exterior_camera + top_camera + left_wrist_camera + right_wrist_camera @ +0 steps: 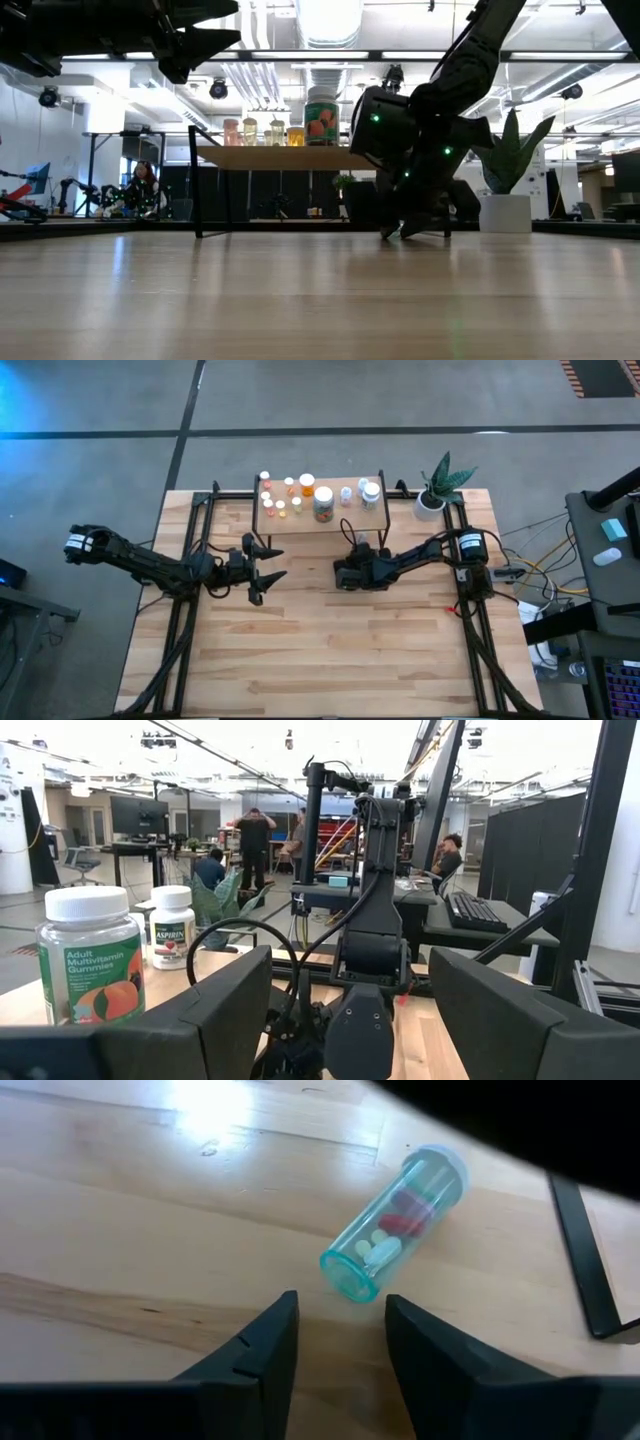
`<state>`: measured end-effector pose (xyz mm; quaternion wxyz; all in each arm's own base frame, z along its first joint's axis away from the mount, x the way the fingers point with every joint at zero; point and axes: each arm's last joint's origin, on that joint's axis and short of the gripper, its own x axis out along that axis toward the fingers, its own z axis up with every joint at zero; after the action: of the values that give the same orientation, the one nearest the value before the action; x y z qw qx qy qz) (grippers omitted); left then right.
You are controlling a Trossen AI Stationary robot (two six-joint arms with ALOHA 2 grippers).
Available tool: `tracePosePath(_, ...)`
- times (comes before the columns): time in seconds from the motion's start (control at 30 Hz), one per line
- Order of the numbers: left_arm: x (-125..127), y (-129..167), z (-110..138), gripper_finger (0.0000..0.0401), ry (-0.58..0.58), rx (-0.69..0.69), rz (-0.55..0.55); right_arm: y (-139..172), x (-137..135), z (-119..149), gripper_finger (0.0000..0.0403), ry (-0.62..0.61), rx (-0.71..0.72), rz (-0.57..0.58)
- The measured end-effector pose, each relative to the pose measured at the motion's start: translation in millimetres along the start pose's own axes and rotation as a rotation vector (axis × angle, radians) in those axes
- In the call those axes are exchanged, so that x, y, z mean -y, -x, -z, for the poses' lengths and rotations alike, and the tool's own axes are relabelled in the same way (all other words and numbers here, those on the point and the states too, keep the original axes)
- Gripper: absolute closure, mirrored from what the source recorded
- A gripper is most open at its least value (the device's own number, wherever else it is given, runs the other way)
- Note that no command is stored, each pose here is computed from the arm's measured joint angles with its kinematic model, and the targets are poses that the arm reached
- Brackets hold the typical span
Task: Pick and place medicine bottles onto shelf by color
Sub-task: Put the blue pill bottle on the shelf
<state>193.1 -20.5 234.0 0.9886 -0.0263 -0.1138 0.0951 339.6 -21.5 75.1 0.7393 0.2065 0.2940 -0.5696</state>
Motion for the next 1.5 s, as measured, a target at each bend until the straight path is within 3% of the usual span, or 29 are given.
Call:
tracePosePath(0.47,0,0,0,0.0147,0.000,0.000,0.000,26,-9,23,0.0328,0.306,0.019,-0.069)
tracePosePath(0.9,0,0,1,0.0147,-0.002,-0.008,0.000,87,-15,59,0.0360,0.512,-0.008,-0.282)
tracePosePath(1.0,0,0,1,0.0147,-0.002,-0.008,0.000,94,-10,64,0.0360,0.500,0.012,-0.288)
tracePosePath(1.27,0,-1,5,0.0147,0.015,-0.039,0.002,95,27,57,0.0360,0.267,0.087,-0.267)
tracePosePath(1.37,2,-5,13,0.0147,0.021,-0.096,0.002,102,42,52,0.0360,0.210,0.111,-0.378)
tracePosePath(1.5,7,-16,29,0.0147,0.038,-0.178,-0.001,117,56,39,0.0360,0.209,0.156,-0.650)
